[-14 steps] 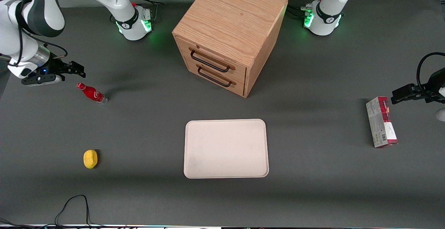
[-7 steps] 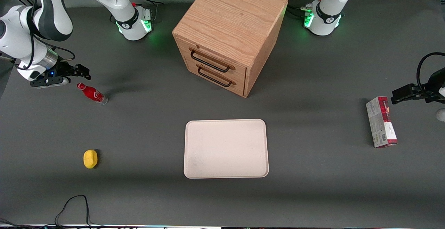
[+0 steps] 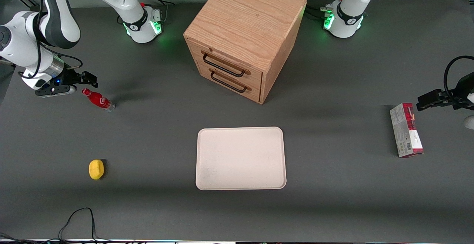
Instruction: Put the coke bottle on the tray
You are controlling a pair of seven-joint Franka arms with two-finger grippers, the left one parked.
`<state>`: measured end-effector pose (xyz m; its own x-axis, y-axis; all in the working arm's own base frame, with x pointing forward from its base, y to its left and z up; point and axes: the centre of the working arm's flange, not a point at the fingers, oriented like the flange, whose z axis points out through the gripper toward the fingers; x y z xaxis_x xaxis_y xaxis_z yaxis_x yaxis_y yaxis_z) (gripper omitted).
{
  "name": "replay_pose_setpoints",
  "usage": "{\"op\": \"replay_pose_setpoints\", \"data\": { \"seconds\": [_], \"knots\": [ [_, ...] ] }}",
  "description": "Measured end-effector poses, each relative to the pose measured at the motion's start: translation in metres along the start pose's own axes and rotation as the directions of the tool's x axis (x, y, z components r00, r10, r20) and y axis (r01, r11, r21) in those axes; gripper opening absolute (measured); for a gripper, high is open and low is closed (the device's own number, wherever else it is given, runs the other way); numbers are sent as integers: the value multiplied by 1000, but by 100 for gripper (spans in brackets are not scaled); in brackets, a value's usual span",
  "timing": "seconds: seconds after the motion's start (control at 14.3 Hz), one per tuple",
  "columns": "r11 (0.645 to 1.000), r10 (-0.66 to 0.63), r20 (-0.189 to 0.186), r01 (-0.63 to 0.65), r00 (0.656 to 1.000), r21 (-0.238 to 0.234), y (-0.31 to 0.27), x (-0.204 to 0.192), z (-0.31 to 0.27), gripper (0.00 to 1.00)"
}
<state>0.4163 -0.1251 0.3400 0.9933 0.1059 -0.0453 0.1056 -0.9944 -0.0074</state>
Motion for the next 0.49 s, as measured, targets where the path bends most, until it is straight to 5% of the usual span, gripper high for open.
{"op": "replay_pose_setpoints", "data": {
  "seconds": [0.49],
  "knots": [
    [1000, -6, 6, 6, 1000, -1, 0, 1, 4, 99]
  ]
}}
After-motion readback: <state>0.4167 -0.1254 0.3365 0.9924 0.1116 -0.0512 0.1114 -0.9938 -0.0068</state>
